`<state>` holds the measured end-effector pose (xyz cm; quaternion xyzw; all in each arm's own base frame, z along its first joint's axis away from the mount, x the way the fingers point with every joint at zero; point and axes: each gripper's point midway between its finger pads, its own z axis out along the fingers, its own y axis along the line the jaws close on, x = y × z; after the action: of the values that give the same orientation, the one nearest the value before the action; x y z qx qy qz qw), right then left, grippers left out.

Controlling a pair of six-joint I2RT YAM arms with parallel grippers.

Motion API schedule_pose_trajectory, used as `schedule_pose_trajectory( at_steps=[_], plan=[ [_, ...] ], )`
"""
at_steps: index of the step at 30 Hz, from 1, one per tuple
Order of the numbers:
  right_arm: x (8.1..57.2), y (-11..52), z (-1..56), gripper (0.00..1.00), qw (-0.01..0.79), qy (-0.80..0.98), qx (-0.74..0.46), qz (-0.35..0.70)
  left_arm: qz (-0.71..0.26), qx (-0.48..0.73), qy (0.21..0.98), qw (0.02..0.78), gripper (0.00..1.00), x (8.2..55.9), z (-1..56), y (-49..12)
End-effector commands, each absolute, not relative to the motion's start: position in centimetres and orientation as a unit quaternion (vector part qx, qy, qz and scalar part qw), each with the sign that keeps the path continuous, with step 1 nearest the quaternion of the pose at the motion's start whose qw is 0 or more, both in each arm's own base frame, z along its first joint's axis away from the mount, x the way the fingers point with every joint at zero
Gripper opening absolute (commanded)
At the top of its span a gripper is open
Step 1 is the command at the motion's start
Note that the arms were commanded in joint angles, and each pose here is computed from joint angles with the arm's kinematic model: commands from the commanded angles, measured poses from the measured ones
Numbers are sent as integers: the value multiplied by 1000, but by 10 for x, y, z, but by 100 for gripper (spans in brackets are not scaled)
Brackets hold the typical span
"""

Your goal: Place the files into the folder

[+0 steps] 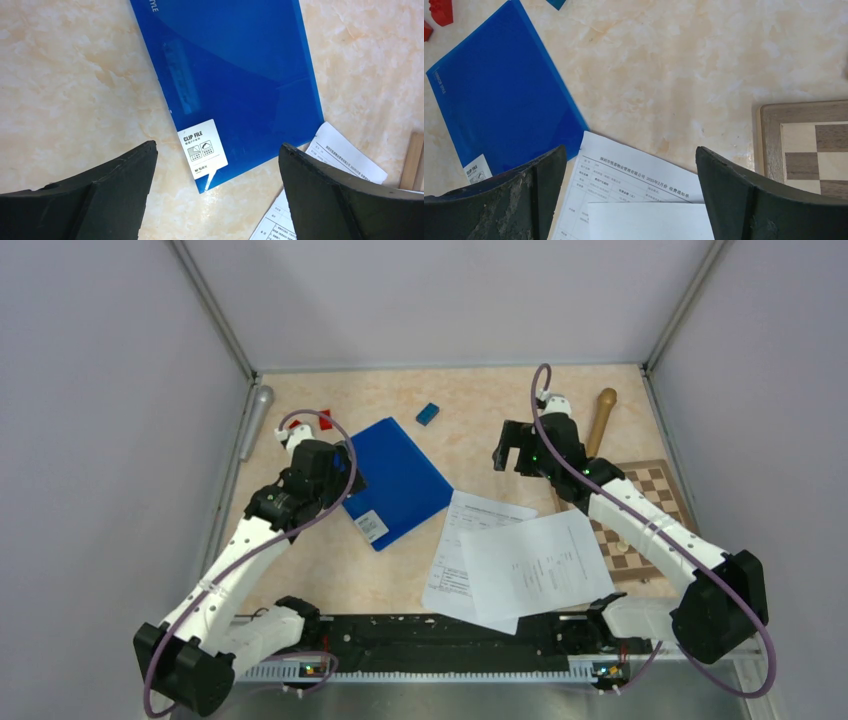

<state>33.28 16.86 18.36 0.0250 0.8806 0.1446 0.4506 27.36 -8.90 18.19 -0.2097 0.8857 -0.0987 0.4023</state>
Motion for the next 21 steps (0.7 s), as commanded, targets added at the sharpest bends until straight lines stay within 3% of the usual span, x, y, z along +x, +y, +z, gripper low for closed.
schedule_pose_trajectory(
  at_steps=[1, 9, 15, 21],
  plan=[
    [334, 167, 188, 99, 461, 874, 34, 148, -78, -210, 876, 428, 96, 278, 189, -78],
    [331, 172, 183, 99, 453, 876, 42, 162, -75, -124, 903, 404, 93, 271, 177, -97],
    [326, 172, 180, 99, 447, 877, 47, 170, 72, 23, 928, 364, 99, 256, 156, -132],
    [320, 170, 180, 99, 448, 875, 52, 176, 259, 154, 895, 328, 99, 239, 134, -152]
  ],
)
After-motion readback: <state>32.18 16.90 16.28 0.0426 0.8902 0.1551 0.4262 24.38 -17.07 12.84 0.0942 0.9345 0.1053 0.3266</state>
